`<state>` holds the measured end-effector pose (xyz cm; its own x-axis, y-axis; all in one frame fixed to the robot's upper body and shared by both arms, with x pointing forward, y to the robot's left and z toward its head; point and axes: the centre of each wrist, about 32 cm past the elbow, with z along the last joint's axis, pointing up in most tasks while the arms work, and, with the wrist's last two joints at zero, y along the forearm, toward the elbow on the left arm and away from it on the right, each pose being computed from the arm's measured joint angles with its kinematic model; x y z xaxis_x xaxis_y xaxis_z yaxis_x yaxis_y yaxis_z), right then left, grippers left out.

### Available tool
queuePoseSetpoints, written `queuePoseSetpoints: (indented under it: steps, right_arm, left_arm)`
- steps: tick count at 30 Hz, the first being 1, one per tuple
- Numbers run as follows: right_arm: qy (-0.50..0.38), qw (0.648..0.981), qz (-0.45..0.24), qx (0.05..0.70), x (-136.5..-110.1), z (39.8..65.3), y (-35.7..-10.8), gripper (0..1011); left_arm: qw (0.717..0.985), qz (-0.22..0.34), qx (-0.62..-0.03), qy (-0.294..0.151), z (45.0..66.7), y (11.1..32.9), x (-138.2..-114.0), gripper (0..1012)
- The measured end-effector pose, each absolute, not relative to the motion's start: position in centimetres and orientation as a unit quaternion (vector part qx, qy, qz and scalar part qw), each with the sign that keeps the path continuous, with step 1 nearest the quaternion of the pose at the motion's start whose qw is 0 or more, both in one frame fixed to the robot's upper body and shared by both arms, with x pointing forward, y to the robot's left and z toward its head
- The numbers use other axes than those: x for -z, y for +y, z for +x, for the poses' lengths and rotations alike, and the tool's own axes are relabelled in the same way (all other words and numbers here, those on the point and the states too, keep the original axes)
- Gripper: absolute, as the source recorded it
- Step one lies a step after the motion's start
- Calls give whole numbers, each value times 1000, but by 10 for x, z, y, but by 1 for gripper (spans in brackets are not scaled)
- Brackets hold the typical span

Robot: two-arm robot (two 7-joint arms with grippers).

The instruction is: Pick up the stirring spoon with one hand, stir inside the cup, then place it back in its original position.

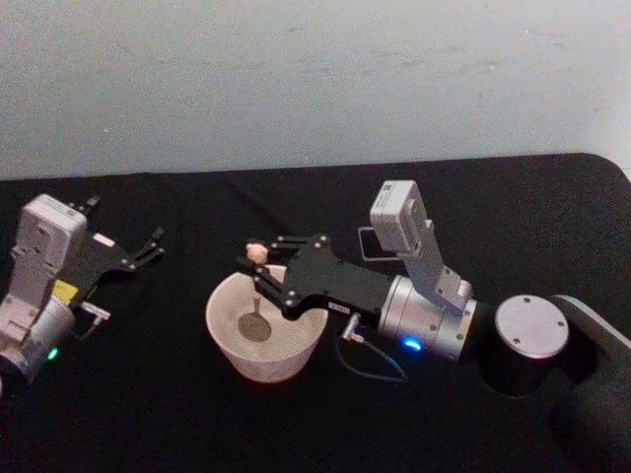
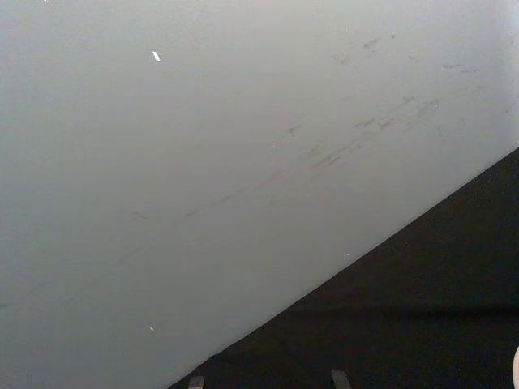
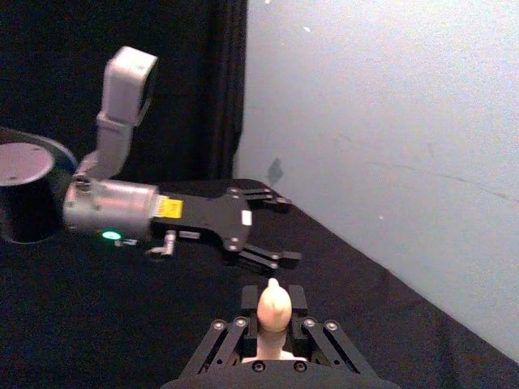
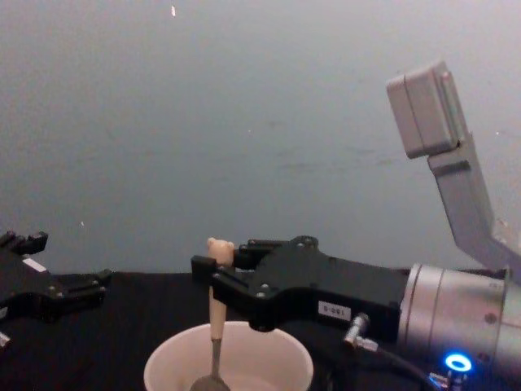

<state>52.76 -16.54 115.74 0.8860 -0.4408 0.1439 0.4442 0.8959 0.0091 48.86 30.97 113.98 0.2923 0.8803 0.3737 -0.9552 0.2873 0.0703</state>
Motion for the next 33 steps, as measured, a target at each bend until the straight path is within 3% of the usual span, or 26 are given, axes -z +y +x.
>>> queuePoseSetpoints:
  steps: [14,25,33]
  right_arm:
    - [-77,960,-18,268,-1157,537,-180,214]
    - [-71,961,-19,265,-1158,524,-197,214]
    - [-66,969,-15,237,-1160,513,-193,214]
  left_arm:
    - [791,141,-580,-132,489,310,-1140,1001]
    - [791,141,-580,-132,489,310,-1140,1001]
    - [791,141,-580,-132,489,310,-1140,1001]
